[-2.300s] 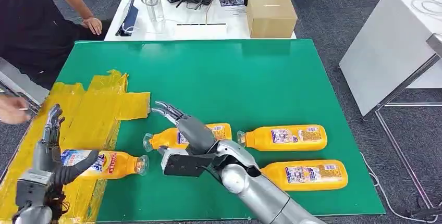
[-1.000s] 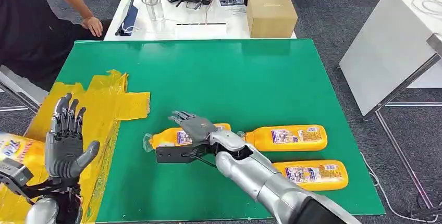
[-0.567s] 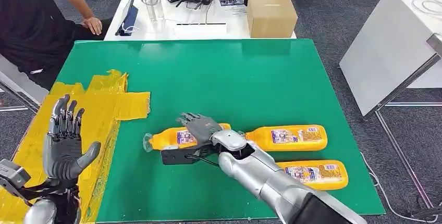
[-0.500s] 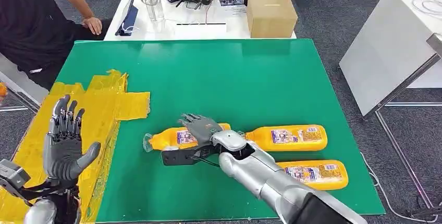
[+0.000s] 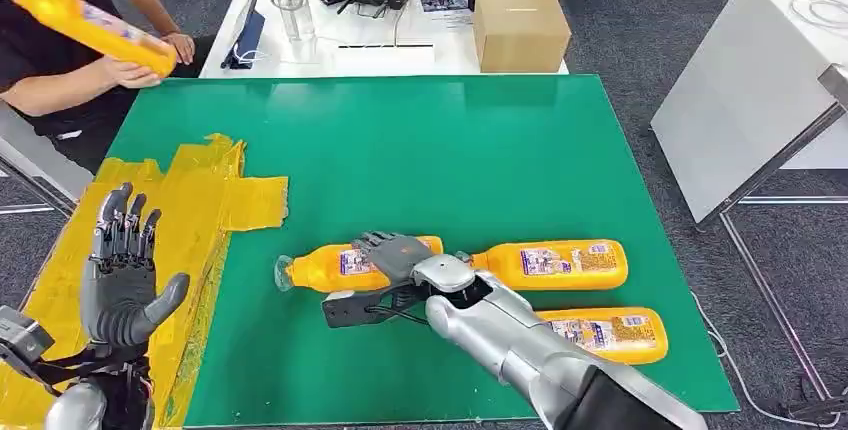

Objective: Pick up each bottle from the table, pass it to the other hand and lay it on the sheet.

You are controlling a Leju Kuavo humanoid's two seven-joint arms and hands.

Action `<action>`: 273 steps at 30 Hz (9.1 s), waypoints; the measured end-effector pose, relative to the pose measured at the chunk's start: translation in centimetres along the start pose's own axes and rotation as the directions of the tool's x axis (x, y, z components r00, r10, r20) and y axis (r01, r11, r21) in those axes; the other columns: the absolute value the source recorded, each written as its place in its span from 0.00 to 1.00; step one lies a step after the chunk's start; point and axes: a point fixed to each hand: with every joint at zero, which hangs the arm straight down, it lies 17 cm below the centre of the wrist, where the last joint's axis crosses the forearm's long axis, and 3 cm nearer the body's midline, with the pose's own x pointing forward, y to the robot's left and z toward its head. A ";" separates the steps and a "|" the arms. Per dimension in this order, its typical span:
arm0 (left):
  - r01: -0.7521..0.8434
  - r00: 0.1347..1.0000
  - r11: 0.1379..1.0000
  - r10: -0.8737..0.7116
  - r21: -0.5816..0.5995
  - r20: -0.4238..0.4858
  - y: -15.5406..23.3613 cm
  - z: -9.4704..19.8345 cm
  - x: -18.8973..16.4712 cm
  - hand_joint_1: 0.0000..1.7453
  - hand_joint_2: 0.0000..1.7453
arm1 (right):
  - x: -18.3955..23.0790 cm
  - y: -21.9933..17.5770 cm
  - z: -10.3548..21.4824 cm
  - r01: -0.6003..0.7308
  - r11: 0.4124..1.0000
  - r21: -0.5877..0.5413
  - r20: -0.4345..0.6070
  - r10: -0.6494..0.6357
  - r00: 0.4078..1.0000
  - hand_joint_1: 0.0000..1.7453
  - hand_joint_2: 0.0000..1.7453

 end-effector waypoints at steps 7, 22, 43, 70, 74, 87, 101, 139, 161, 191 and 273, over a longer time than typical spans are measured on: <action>-0.003 1.000 1.000 0.003 0.001 -0.006 0.0 -0.1 -0.2 0.00 1.00 | -0.9 0.9 0.0 -0.029 0.999 0.033 -0.026 0.030 0.999 0.00 1.00; -0.012 1.000 1.000 0.012 0.006 -0.011 0.1 -0.7 -0.7 0.00 1.00 | -2.7 1.7 0.0 -0.057 0.995 0.088 -0.074 0.063 0.995 1.00 1.00; -0.177 0.981 0.978 0.185 0.105 -0.064 1.5 0.3 -1.3 0.00 1.00 | 3.9 -4.6 1.1 0.413 0.864 -0.289 0.210 -0.364 0.907 1.00 1.00; -0.398 0.903 0.908 0.413 0.132 -0.119 -0.6 0.9 -1.7 0.00 1.00 | 8.3 -14.9 10.9 0.726 0.509 -0.462 0.583 -0.442 0.681 1.00 1.00; -0.458 0.872 0.883 0.468 0.098 -0.143 -2.7 1.2 -2.0 0.00 1.00 | 10.2 -14.9 10.3 0.721 0.541 -0.433 0.588 -0.437 0.681 1.00 1.00; -0.426 0.885 0.904 0.427 0.046 -0.186 -6.2 1.7 -2.7 0.00 1.00 | 16.3 -12.3 7.5 0.683 0.662 -0.309 0.577 -0.440 0.688 1.00 1.00; -0.411 0.894 0.911 0.407 0.018 -0.186 -7.4 1.5 -2.5 0.00 1.00 | 19.8 -7.9 5.2 0.590 0.779 -0.214 0.526 -0.417 0.741 1.00 1.00; -0.377 0.910 0.926 0.374 0.017 -0.181 -7.5 1.8 -2.7 1.00 1.00 | 20.6 -6.4 3.9 0.526 0.822 -0.219 0.495 -0.371 0.786 0.00 0.00; 0.360 0.926 0.916 -0.374 -0.177 -0.052 -5.8 1.0 -3.2 1.00 1.00 | 13.3 -13.9 8.1 0.599 0.696 -0.397 0.549 -0.343 0.762 0.00 0.00; 0.798 0.108 -0.107 -0.943 -0.592 0.316 -1.9 10.3 -20.3 1.00 1.00 | 10.8 -17.2 10.9 0.639 0.649 -0.412 0.615 -0.319 0.721 0.00 0.00; 0.787 0.267 0.082 -0.939 -0.611 0.217 0.9 11.1 -17.9 0.00 0.00 | 11.2 -16.6 10.4 0.618 0.679 -0.397 0.620 -0.298 0.726 0.00 0.00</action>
